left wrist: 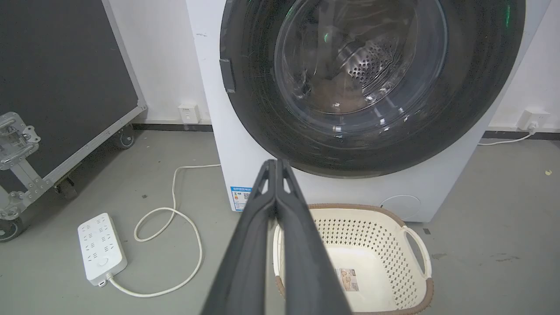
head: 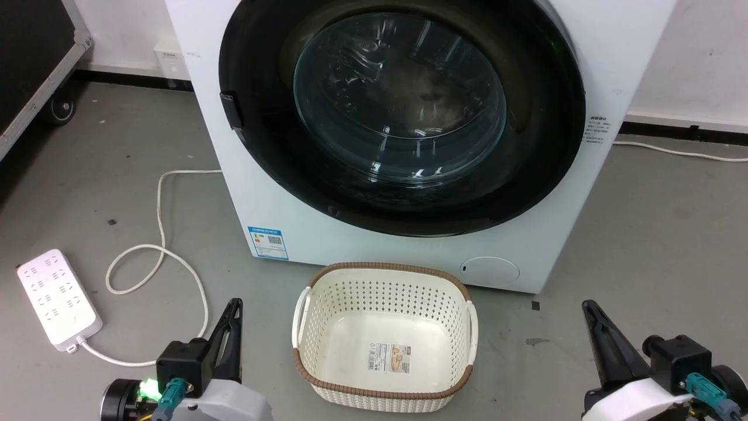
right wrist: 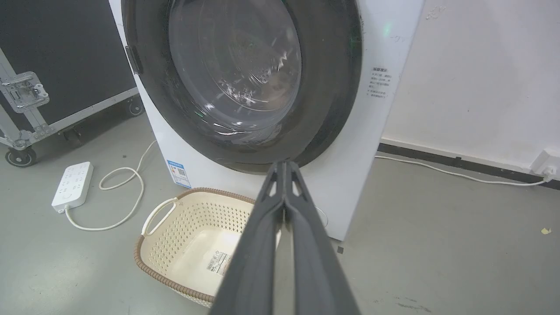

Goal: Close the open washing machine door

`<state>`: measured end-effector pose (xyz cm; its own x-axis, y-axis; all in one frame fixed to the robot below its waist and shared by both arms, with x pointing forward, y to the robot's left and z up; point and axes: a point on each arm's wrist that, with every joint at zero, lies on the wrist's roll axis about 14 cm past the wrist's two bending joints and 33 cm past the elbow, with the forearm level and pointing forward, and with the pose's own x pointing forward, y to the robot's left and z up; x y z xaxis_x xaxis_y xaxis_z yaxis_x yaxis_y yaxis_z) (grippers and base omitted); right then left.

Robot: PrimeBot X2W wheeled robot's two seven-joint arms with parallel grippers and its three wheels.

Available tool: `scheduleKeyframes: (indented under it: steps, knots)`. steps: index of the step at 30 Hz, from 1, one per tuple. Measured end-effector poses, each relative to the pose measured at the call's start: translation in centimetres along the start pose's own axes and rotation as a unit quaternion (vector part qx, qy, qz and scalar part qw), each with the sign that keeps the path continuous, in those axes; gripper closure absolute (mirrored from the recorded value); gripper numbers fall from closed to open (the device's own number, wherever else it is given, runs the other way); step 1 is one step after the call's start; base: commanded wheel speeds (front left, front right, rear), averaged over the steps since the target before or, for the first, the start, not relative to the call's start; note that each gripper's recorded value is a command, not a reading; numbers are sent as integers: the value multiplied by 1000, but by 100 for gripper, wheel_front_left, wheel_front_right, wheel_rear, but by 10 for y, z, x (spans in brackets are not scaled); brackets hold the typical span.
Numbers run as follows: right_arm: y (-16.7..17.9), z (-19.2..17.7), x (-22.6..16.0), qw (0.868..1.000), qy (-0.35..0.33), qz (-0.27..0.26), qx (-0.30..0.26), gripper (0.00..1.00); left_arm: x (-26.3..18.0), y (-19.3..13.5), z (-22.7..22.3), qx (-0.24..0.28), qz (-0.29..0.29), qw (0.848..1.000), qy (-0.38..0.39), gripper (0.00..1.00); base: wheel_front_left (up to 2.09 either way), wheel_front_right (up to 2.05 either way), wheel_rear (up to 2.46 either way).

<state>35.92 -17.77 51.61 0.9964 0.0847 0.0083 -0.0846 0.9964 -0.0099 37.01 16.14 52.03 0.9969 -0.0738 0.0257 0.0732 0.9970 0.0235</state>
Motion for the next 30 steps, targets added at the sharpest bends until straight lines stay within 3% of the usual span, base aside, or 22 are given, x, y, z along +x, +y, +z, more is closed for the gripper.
scheduleKeyframes:
  steps: [30]
  knots:
    - [11,3,7,1000,12,16,-13,100,-1,10,1,6,23,1000,16,100,0,0,0]
